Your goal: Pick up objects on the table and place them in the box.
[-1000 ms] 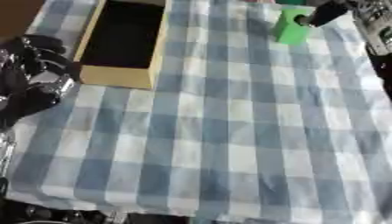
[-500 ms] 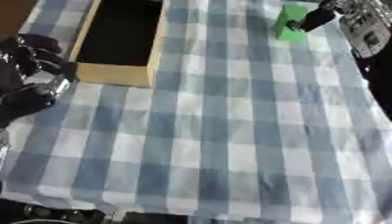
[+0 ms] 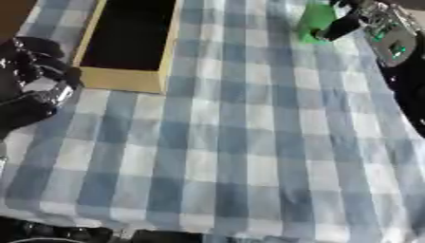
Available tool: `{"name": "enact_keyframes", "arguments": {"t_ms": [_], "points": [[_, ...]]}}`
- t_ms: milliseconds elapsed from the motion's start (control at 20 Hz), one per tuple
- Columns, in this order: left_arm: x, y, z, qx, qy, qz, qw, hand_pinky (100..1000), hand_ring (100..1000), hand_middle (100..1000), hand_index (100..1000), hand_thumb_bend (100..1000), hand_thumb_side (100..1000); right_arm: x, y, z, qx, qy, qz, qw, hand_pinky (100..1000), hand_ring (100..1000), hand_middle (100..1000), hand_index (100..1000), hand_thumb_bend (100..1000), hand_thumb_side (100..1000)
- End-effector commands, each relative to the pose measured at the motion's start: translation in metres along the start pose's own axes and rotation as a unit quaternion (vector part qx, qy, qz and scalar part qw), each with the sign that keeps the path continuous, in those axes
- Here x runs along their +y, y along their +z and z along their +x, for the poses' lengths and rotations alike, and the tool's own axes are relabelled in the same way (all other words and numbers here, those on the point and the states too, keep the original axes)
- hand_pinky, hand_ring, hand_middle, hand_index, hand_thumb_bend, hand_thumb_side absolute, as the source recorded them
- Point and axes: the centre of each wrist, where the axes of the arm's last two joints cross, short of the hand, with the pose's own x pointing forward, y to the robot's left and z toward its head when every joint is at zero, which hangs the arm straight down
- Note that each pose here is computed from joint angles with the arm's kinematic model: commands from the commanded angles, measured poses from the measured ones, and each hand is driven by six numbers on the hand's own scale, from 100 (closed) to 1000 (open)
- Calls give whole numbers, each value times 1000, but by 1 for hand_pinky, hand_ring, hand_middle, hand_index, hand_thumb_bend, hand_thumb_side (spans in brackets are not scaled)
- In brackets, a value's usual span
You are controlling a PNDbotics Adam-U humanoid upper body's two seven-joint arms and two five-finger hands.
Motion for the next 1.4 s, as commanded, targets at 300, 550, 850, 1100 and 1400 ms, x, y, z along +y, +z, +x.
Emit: {"name": "enact_keyframes", "arguments": {"t_ms": [300, 550, 850, 1100, 1400], "points": [[3, -4, 10, -18, -6, -5, 1000, 555, 605, 587, 684, 387, 100, -12, -1, -5, 13, 4, -20, 1000, 747, 849, 752, 860, 434, 100], [3, -4, 10, -18, -5, -5, 1000, 556, 606, 587, 684, 386, 100, -8, -1, -5, 18, 17, -31, 999, 728, 817, 693, 780, 402, 100], [2, -4, 9, -18, -4, -5, 1000, 556, 606, 588, 684, 384, 100, -4, -1, -1, 16, 44, -65, 997, 690, 753, 555, 661, 315, 100], [2, -4, 9, -17, -4, -4, 1000, 556, 607, 588, 684, 383, 100, -2, -1, 1, 5, 60, -104, 993, 652, 692, 462, 558, 270, 100], [2, -4, 8, -16, -3, -4, 1000, 557, 608, 589, 684, 382, 100, -6, 1, 7, -14, 71, -143, 987, 632, 665, 435, 533, 266, 100]]}}
